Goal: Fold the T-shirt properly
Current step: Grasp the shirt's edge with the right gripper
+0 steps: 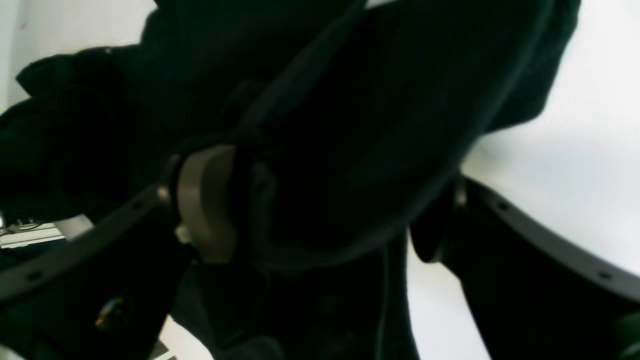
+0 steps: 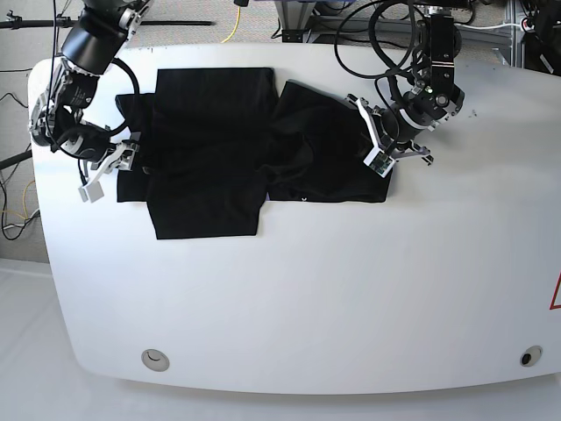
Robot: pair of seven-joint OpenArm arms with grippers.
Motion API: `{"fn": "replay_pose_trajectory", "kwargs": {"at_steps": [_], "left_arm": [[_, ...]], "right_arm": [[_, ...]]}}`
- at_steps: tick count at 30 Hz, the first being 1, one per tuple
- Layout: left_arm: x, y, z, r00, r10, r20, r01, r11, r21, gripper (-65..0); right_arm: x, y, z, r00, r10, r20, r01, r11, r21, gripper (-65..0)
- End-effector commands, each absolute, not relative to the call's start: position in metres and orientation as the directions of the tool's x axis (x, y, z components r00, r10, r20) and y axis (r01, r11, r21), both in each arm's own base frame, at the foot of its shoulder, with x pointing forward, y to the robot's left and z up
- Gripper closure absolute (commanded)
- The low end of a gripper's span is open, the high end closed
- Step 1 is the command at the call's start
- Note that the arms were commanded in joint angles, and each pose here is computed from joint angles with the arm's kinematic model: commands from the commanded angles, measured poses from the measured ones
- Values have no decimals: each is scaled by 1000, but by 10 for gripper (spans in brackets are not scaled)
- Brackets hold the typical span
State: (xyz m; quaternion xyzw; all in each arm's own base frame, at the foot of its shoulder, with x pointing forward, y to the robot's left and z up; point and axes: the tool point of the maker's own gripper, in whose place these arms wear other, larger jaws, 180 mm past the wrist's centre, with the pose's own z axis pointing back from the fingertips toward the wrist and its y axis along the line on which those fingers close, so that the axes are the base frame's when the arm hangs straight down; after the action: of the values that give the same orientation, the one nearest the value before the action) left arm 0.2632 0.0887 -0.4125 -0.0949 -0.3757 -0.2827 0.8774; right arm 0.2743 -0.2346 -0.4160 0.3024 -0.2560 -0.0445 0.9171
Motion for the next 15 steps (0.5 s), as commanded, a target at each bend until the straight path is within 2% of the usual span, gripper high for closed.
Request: {"fn": "replay_pose_trajectory", "kwargs": {"at_steps": [1,4,6,9,12,15], "left_arm": [[257,99,-421,587,-471,659,567,820,80,0],[257,99,-421,587,-471,659,567,820,80,0],[257,99,-421,587,-471,659,567,820,80,0],[257,99,-421,588,-471,658,568,820,79,0],[257,99,-421,588,-471,658,568,820,79,0],[257,98,-421,588,-469,659,567,820,78,0]], "right_arm": [[254,-241,-431,917,-176,358,-47,844,535,-476],[254,-237,-431,917,-178,358,-48,840,541,-455],[254,-237,-431,917,-177,357,-48,841,540,-396],[257,-238,-429,915,-173,365,-53,844,534,-222],[260,-239,-425,910,-163,382,-66,851,521,-3],[264,-240,-418,901,-151,406,-83,859,505,-1]]}}
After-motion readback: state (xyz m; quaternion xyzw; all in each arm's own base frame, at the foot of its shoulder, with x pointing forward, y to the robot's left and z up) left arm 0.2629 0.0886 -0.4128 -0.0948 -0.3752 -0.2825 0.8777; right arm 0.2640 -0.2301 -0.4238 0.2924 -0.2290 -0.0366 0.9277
